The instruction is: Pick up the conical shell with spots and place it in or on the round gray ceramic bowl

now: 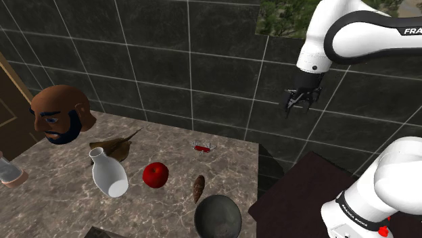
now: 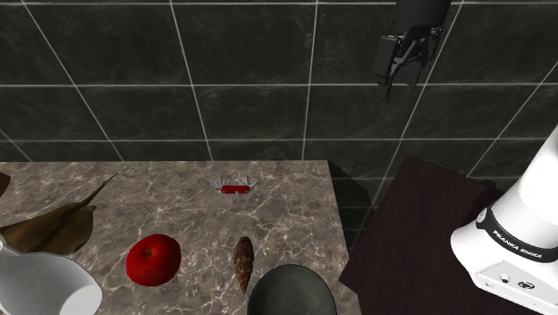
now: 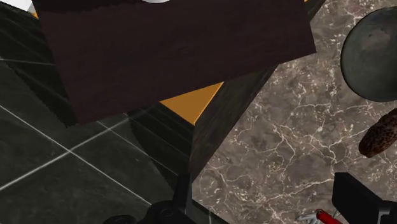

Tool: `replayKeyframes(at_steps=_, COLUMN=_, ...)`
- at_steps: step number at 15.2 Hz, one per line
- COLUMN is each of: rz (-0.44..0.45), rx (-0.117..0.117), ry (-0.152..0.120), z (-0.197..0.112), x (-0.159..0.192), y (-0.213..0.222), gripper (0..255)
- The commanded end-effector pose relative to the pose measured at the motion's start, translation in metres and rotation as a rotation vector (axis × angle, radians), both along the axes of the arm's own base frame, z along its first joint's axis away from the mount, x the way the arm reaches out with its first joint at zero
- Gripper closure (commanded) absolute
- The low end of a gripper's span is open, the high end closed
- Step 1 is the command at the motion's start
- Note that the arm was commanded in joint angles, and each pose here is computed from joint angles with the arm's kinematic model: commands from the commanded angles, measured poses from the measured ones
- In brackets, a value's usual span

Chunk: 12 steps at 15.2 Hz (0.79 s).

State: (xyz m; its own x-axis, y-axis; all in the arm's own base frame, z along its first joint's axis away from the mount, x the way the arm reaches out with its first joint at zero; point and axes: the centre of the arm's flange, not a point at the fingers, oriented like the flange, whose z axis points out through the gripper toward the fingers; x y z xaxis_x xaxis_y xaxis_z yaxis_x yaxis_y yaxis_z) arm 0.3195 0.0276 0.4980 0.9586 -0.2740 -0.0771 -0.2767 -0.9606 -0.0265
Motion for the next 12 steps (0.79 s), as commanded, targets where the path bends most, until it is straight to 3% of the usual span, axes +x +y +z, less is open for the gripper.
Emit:
replayKeyframes(at_steps=1, rz=-0.037, rx=0.007, ry=0.0, z=-0.018, x=-0.001, y=0.016, gripper=0)
replayKeyframes(at_steps=12, rz=-0.225, rx=0.043, ry=0.007, z=-0.116, x=0.033, y=0.111, gripper=0)
